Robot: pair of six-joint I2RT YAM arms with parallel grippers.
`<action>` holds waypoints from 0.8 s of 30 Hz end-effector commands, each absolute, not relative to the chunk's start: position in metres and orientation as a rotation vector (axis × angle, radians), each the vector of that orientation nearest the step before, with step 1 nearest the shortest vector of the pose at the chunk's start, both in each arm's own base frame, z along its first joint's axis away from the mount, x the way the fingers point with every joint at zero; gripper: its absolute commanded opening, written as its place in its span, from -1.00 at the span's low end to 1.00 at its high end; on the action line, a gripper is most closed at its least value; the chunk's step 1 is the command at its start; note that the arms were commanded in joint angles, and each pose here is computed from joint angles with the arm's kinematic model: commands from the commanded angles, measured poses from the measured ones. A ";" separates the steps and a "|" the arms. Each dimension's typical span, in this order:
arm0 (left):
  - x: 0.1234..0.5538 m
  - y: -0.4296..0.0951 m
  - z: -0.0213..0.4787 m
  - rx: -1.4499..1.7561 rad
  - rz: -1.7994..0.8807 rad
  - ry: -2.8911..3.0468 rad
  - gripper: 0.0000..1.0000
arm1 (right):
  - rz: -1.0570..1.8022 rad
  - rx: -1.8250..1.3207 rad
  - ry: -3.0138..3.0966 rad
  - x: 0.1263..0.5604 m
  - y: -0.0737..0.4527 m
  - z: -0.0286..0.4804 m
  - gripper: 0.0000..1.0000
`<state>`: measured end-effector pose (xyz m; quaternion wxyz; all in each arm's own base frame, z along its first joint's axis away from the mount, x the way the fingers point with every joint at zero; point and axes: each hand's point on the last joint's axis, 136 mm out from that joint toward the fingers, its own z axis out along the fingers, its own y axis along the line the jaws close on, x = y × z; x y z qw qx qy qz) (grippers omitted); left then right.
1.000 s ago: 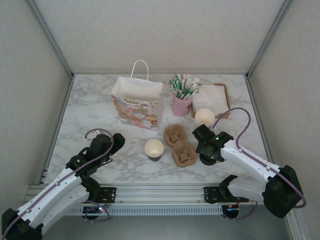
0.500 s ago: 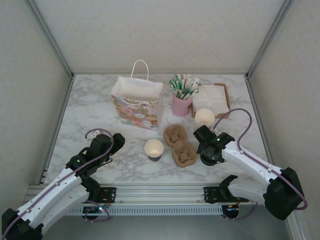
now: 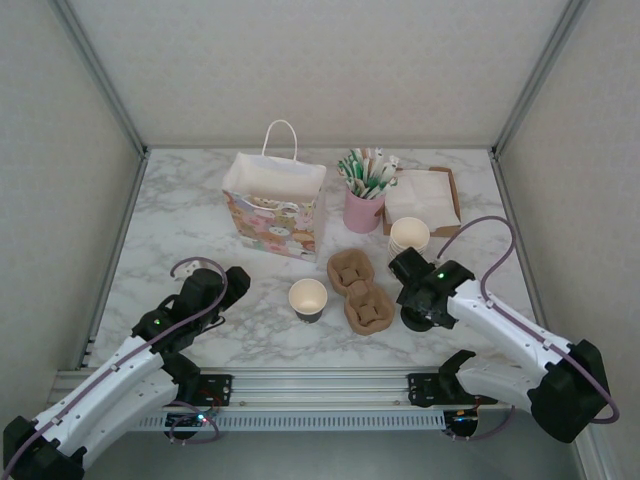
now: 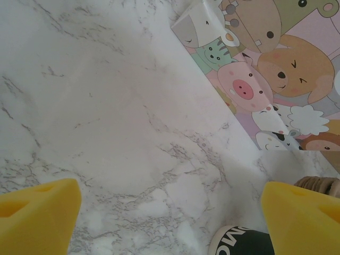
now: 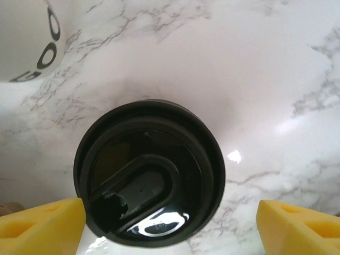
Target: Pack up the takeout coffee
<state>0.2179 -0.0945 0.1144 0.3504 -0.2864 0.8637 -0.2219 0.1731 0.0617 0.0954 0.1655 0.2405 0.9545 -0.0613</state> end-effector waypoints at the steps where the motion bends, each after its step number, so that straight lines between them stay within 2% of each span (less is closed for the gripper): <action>1: 0.222 -0.097 0.124 -0.739 -0.589 2.208 0.76 | -0.239 0.966 2.657 0.164 0.052 0.111 0.70; 9: 0.222 -0.097 0.126 -0.733 -0.587 2.205 0.76 | -0.349 1.162 2.659 0.179 0.069 0.116 0.70; 19: 0.221 -0.094 0.126 -0.728 -0.575 2.196 0.77 | -0.126 1.467 2.475 0.182 0.068 0.094 0.73; 24: 0.222 -0.094 0.126 -0.727 -0.578 2.194 0.77 | -0.018 1.578 2.424 0.180 0.063 0.083 0.69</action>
